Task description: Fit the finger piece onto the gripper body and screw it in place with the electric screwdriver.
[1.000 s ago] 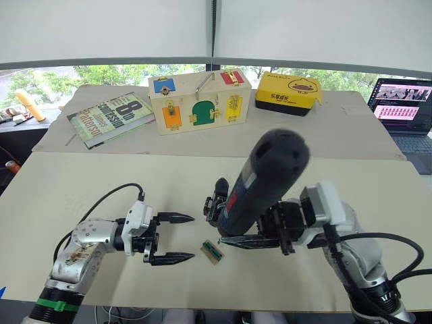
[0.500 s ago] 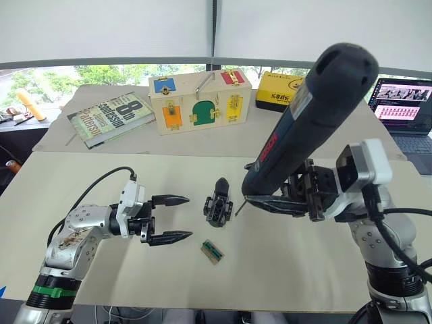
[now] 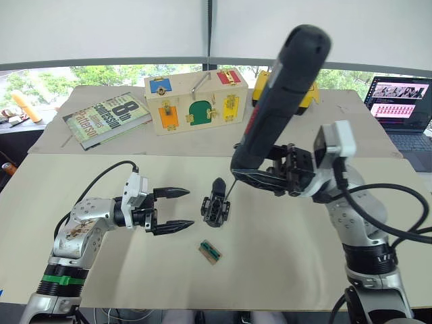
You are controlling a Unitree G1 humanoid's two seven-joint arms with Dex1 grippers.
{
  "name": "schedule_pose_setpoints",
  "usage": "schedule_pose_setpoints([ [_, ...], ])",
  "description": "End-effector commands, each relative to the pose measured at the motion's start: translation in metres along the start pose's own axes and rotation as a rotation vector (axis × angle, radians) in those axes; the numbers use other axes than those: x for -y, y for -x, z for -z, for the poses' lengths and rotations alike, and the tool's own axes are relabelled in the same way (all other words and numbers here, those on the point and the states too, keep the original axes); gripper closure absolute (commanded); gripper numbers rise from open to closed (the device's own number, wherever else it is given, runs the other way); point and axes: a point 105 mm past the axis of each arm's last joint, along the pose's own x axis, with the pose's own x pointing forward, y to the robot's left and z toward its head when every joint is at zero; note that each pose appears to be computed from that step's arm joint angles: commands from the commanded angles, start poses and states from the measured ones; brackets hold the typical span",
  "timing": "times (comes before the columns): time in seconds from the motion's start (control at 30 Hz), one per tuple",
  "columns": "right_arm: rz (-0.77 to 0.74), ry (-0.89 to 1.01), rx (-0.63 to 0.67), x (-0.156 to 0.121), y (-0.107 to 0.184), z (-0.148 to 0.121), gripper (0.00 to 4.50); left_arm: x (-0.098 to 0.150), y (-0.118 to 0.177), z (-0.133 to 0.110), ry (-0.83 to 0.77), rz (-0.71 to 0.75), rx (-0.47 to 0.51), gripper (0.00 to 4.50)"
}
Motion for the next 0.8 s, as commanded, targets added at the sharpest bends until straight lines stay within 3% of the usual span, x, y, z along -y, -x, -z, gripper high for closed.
schedule_pose_setpoints([
  [0.03, -0.021, 0.083, 0.047, 0.001, -0.01, -0.014, 2.55, -0.002, -0.002, -0.003, -0.042, 0.001, 0.001, 0.0],
  [0.4, -0.062, 0.046, 0.049, 0.001, -0.033, -0.003, 2.55, -0.004, -0.004, 0.006, -0.036, -0.006, -0.017, 0.0],
  [0.8, -0.106, 0.006, 0.02, -0.006, -0.037, 0.005, 2.55, -0.008, -0.016, 0.011, -0.061, 0.013, -0.038, 0.0],
])
